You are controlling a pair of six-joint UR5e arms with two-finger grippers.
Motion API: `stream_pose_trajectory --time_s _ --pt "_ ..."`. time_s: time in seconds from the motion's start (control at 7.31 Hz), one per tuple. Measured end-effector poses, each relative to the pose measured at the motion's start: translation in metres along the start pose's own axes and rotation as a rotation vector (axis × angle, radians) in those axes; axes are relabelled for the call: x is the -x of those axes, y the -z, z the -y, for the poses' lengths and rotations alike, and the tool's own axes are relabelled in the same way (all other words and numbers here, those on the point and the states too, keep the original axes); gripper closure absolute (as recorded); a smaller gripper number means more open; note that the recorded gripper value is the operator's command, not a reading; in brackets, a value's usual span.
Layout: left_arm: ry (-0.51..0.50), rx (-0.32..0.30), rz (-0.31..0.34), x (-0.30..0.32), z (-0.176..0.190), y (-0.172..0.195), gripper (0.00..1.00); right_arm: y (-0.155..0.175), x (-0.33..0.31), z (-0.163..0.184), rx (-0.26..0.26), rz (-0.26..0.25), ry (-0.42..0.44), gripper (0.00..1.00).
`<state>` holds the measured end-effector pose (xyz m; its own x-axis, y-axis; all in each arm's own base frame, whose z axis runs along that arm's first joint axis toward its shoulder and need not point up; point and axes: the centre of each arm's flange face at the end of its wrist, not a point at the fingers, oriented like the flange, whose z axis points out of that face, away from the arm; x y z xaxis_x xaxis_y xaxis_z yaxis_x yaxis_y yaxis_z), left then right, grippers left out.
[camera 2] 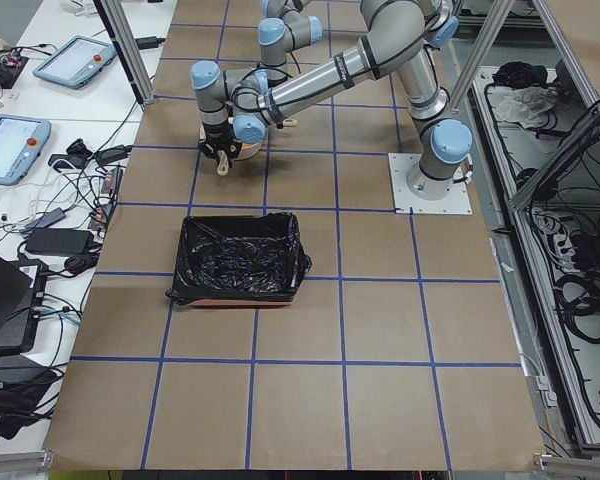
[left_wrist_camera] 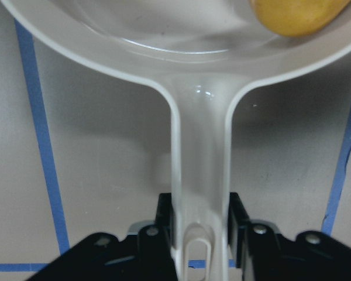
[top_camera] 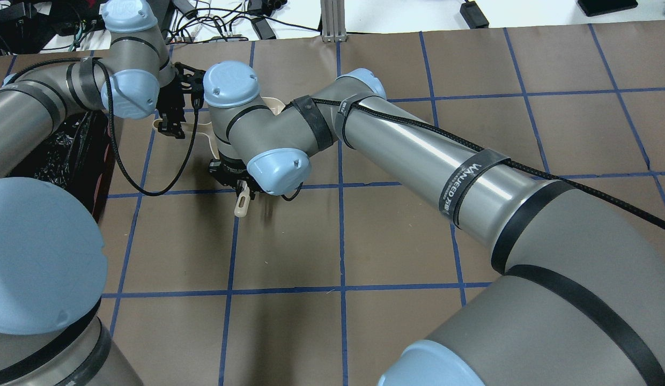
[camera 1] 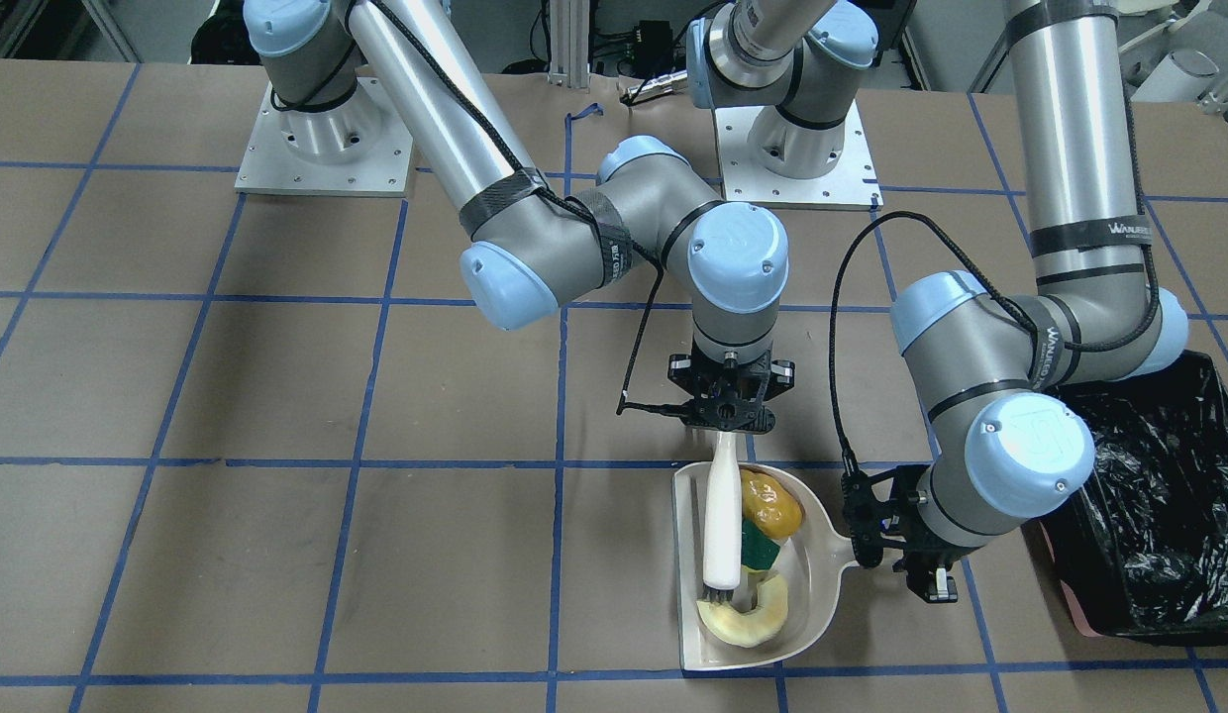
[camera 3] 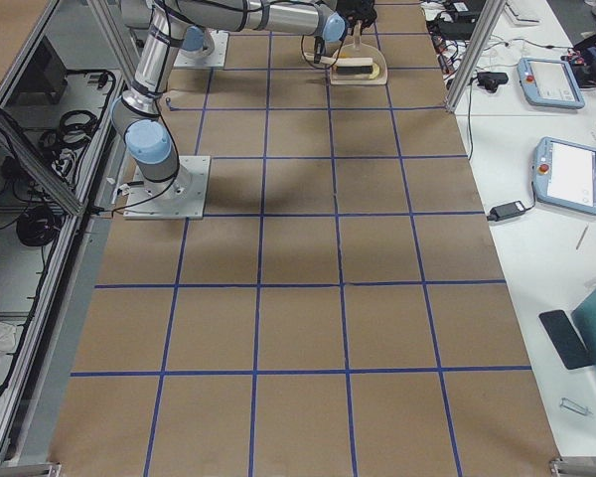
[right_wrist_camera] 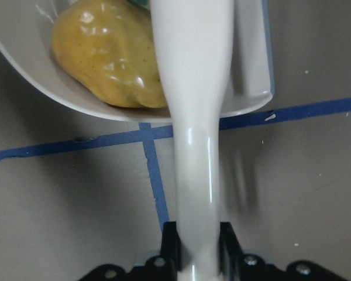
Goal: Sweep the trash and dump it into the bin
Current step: 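Sweep remaining items into the dustpan with the right gripper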
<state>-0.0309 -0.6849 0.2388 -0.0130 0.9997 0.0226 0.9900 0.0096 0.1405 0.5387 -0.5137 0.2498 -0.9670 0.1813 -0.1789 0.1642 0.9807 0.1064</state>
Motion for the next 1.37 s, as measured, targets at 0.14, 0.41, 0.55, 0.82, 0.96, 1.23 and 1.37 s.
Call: stream_pose_trajectory --time_s 0.14,0.41,0.55,0.82,0.96,1.23,1.37 --pt "0.0 0.0 0.0 0.0 0.0 0.0 0.82 0.004 0.003 -0.002 0.014 0.022 -0.031 1.0" --pt "-0.001 0.0 -0.001 0.0 0.0 0.0 0.82 0.022 0.008 -0.006 0.029 0.072 -0.08 1.0" --pt "-0.001 0.0 0.0 0.0 0.0 0.0 0.82 0.034 0.008 -0.007 0.032 0.096 -0.098 1.0" --pt "-0.001 0.0 0.0 0.0 0.0 0.0 0.82 0.054 0.01 -0.007 0.038 0.137 -0.15 1.0" --pt "-0.001 0.0 0.0 0.0 0.0 0.0 0.82 0.061 0.012 -0.007 0.051 0.158 -0.204 1.0" --pt "0.0 0.0 0.0 0.0 0.0 0.0 0.82 0.071 0.013 -0.004 0.094 0.199 -0.341 1.0" --pt "-0.001 0.0 0.0 0.0 0.0 0.0 0.82 0.078 0.015 -0.004 0.12 0.226 -0.396 1.0"
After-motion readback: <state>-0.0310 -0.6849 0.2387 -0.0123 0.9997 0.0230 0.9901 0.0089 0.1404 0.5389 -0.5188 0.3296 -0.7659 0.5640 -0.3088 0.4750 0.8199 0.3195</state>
